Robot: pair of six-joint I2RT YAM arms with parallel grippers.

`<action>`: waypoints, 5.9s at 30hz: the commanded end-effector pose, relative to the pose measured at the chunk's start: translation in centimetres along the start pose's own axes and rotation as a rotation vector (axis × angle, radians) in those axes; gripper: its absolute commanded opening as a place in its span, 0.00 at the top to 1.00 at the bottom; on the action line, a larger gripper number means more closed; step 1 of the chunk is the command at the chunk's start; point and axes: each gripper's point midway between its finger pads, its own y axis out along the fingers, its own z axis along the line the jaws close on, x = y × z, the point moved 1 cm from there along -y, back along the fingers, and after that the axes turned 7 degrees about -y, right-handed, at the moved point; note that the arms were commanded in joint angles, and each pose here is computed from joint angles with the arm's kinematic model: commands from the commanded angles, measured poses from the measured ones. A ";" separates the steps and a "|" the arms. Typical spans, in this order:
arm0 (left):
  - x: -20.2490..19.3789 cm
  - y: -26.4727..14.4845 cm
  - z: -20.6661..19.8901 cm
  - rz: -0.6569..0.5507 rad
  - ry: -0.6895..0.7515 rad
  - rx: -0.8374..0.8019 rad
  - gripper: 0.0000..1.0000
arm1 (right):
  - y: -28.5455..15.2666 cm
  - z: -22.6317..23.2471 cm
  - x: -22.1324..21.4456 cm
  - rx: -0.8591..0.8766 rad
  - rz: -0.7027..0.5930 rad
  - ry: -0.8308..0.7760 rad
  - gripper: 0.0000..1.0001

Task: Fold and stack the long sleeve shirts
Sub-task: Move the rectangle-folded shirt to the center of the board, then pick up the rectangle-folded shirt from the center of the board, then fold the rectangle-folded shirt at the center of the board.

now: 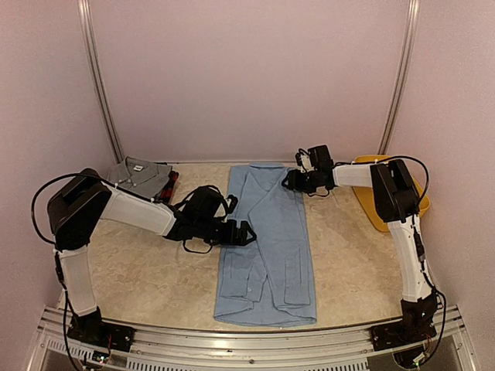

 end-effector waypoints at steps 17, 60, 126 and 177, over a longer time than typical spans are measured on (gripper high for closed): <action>5.9 1.9 0.7 -0.032 0.050 -0.030 0.01 | -1.8 -4.1 3.9 -0.022 -0.061 -0.086 0.38; -12.9 -10.7 -5.5 0.315 1.214 0.097 0.08 | -30.0 18.0 -27.1 0.197 0.212 -0.464 0.36; -16.0 -9.5 -0.5 0.582 1.008 -0.048 1.00 | -27.5 23.0 -33.1 0.227 0.395 -0.708 0.30; -15.4 -13.8 -4.5 0.574 0.989 -0.314 1.00 | -30.7 28.4 -36.0 0.555 0.545 -0.617 1.00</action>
